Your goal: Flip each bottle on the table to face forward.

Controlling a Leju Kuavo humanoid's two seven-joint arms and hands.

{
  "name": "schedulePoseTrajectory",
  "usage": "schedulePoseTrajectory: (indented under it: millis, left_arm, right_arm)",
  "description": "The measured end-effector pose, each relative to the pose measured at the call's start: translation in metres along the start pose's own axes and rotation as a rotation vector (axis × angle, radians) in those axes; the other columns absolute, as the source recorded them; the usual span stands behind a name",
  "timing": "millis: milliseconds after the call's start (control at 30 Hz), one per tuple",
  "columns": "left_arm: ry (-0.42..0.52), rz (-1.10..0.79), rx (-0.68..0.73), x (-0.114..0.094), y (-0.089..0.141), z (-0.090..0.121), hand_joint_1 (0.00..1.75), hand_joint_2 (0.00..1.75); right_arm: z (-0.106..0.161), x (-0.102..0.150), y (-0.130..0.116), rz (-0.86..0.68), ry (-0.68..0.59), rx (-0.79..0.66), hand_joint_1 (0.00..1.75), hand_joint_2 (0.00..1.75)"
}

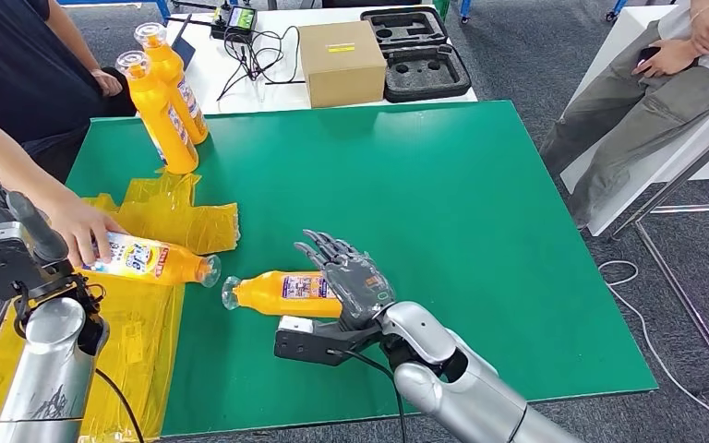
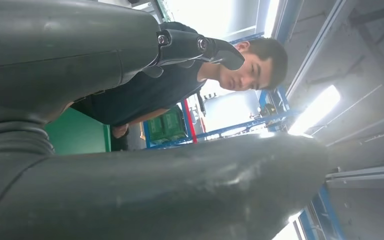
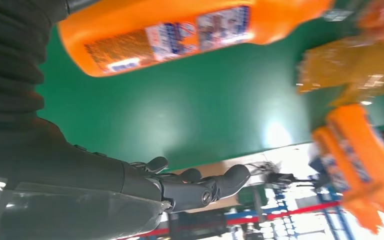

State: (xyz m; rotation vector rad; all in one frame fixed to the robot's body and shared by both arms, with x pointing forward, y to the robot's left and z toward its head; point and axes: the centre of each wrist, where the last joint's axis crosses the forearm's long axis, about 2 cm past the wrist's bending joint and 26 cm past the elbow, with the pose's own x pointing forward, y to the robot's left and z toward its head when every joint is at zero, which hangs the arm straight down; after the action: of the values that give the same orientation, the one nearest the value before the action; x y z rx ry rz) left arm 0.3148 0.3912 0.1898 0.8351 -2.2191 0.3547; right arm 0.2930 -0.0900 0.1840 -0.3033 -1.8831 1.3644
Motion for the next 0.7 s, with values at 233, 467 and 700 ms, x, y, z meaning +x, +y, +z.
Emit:
schedulePoseTrajectory:
  millis: [233, 467, 700]
  left_arm:
    - [0.006, 0.006, 0.006, -0.001, 0.002, 0.000, 0.00, 0.00]
    - [0.015, 0.013, 0.006, -0.001, 0.001, 0.000, 0.00, 0.00]
    - [0.012, 0.032, 0.006, 0.002, -0.005, -0.003, 0.00, 0.00]
  right_arm:
    - [0.005, -0.003, 0.007, 0.077, 0.082, 0.014, 0.00, 1.75]
    - [0.005, -0.016, 0.023, 0.176, 0.189, 0.058, 0.00, 1.75]
    - [-0.002, -0.024, 0.035, 0.166, 0.234, 0.136, 0.00, 1.75]
